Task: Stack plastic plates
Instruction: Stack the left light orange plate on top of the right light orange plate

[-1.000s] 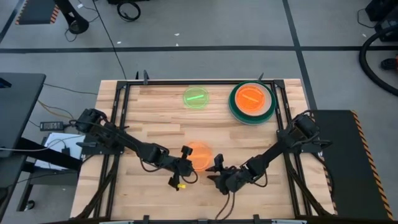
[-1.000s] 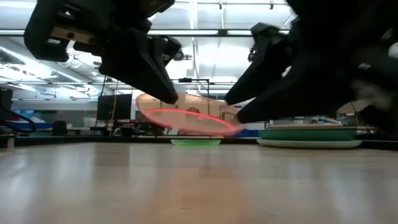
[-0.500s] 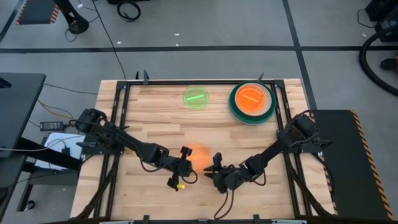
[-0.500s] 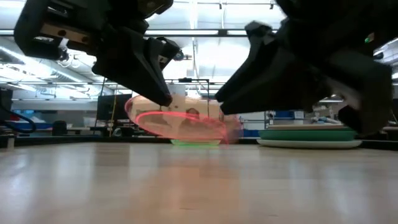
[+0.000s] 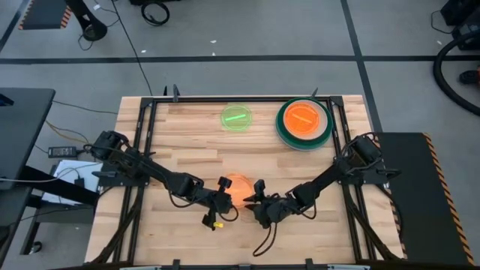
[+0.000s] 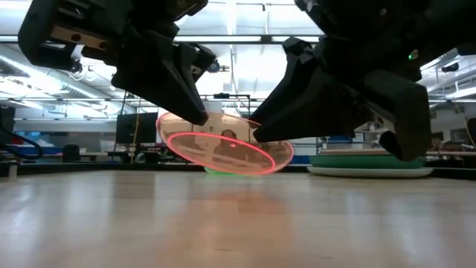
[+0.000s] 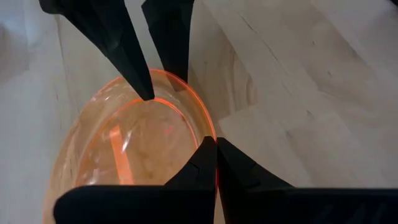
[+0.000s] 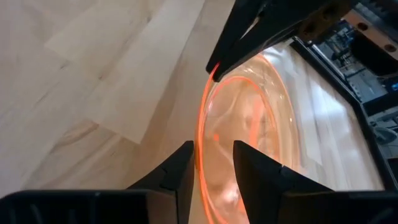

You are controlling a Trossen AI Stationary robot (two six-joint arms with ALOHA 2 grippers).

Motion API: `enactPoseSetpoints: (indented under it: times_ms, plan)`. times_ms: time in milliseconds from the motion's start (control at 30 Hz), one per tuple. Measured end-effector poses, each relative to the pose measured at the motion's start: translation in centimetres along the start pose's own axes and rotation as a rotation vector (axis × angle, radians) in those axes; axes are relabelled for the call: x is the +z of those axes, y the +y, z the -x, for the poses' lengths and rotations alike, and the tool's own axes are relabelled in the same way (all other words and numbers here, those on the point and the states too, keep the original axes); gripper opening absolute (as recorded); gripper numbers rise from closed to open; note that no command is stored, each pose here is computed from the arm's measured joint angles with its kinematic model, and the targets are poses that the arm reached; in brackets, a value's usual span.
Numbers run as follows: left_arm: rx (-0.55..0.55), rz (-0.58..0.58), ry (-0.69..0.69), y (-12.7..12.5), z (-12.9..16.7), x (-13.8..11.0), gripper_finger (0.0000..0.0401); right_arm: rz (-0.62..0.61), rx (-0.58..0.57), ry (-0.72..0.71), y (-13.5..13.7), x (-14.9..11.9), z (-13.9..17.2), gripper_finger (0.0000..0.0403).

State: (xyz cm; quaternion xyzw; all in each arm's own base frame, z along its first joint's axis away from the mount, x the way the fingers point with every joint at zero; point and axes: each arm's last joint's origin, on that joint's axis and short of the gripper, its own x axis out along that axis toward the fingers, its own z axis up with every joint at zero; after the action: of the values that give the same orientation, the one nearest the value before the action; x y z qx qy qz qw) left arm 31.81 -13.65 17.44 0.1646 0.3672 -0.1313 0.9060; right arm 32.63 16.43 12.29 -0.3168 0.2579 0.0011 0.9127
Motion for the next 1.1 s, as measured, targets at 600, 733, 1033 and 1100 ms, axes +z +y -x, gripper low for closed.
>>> enactPoseSetpoints:
  times_ms: [600,733,1033,1100]
  plan:
    - [-0.003,-0.008,-0.001,-0.17,0.03,0.02,0.0009,-0.059,0.099,0.009,-0.97,-0.71,-0.93,0.0097]
    - [-0.003,-0.009,-0.001,-0.17,0.03,0.02,0.0009,-0.058,0.1,0.011,-0.96,-0.74,-0.93,0.0076]
    - [0.002,0.045,-0.013,-0.02,0.01,0.13,0.0012,-0.055,0.107,0.013,-0.88,-0.79,-0.91,0.0012]
    - [0.005,0.079,-0.011,0.17,0.01,0.11,0.0023,-0.057,0.106,0.012,-0.89,-0.78,-0.92,0.0007]
